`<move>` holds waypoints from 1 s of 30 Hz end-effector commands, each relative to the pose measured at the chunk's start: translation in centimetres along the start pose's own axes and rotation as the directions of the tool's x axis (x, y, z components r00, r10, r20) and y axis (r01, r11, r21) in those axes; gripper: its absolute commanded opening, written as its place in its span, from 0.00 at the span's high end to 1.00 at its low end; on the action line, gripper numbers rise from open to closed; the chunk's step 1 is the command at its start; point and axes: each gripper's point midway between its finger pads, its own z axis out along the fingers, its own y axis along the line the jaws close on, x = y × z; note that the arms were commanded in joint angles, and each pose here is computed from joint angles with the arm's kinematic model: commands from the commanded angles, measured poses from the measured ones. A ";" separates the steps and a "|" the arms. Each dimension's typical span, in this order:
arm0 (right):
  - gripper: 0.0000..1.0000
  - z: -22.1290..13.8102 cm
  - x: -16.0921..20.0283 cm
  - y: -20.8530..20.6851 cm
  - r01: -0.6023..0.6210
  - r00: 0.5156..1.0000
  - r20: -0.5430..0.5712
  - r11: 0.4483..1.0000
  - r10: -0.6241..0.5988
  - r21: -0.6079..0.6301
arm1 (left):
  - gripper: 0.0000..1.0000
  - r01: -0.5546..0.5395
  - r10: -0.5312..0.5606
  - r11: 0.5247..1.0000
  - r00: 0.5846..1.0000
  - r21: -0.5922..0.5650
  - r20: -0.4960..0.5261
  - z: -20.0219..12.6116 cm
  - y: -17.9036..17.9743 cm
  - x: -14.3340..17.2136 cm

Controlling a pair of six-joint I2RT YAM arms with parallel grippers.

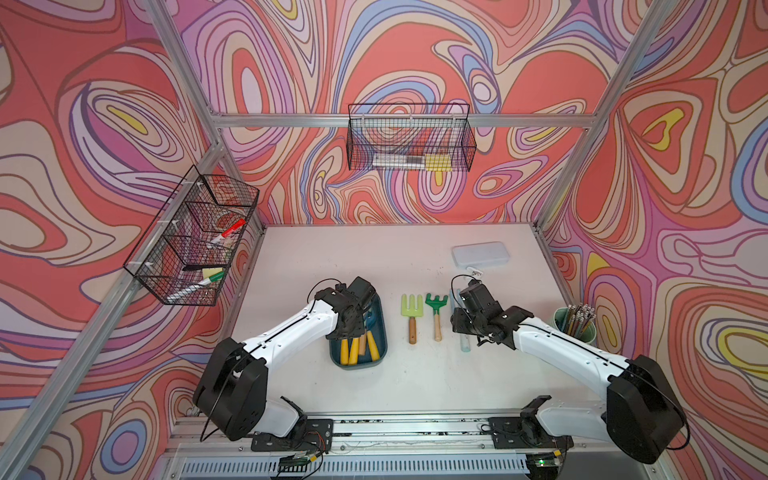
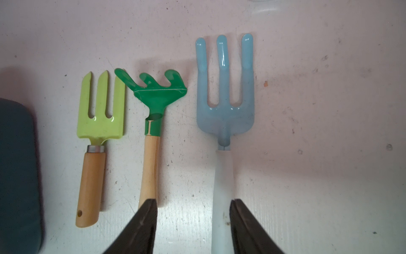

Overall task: Take the hand rake out of the storage box
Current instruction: Move the storage box to the center of the board.

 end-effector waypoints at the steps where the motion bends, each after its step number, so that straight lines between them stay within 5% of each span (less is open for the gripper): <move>1: 0.45 -0.3 -0.9 0.4 0.002 1.000 0.028 1.000 -0.001 -0.014 | 0.61 -0.003 0.002 0.997 1.000 -0.078 -0.018 1.4 1.3 0.7; 20: 0.45 0.0 -1.4 1.1 -0.001 1.000 0.030 0.999 0.002 -0.036 | 0.64 -0.037 0.027 0.990 0.997 -0.138 -0.076 5.1 1.0 1.5; 30: 0.45 0.0 -1.4 1.2 0.002 1.000 0.030 0.999 0.000 -0.040 | 0.78 0.021 -0.031 0.989 0.997 -0.146 -0.070 5.8 1.6 -0.5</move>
